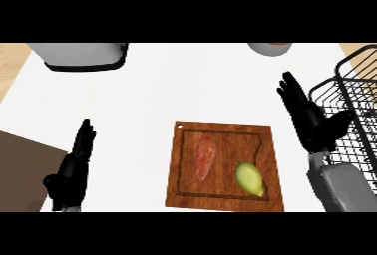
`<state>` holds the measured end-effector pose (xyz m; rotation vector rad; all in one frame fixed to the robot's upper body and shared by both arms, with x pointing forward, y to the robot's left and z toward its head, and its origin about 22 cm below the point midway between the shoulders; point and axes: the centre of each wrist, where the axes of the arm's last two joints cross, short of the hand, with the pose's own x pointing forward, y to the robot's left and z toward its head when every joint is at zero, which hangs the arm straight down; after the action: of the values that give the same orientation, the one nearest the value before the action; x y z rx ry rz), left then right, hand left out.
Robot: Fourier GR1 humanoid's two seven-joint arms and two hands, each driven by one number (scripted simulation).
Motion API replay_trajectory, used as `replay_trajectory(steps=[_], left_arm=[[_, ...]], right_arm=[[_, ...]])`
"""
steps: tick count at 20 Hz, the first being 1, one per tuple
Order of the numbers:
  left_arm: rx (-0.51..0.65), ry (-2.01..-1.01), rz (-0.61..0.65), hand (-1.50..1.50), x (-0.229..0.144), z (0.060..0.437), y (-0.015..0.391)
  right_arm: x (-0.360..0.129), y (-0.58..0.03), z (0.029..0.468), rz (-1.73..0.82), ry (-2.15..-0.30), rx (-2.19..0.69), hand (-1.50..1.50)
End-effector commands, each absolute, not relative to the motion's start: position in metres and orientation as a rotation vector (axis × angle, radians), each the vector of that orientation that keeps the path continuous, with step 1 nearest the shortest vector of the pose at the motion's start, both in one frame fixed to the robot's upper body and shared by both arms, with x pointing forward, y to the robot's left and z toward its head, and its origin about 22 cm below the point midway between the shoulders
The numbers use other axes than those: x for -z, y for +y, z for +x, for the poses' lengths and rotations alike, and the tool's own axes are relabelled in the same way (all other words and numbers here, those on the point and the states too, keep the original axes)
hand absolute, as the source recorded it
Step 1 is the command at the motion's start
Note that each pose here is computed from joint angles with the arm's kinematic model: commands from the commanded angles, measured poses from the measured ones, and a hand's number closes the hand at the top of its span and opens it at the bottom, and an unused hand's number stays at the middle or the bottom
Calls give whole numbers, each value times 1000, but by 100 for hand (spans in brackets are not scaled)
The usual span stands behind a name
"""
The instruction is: Pick the lemon from the cutting board and place it in the tiered basket
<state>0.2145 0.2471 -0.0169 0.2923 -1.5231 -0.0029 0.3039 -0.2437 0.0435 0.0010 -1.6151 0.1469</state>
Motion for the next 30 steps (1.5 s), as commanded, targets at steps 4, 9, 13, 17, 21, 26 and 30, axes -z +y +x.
replay_trajectory(steps=[4, 9, 13, 17, 21, 26, 30], left_arm=[[125, -1550, 486, 0, -7, 237, 290], [152, -1527, 507, 0, -16, 240, 308], [197, -1520, 461, 0, -22, 248, 311], [197, -1518, 479, 0, -27, 270, 305], [205, -1522, 449, 0, -35, 264, 303], [211, -1522, 454, 0, -37, 272, 308], [228, -1540, 451, 0, -29, 275, 300]], right_arm=[[-31, -240, 261, 298, -1955, 51, 150], [37, -308, 207, -274, -1700, 307, -150], [69, -293, 145, -218, -1832, 468, -150], [62, -334, 122, -215, -1893, 278, -150], [28, -365, 116, -281, -1781, -132, -150], [-6, -351, 105, -322, -1694, -408, -150], [-48, -340, 130, -399, -1629, -426, -150]])
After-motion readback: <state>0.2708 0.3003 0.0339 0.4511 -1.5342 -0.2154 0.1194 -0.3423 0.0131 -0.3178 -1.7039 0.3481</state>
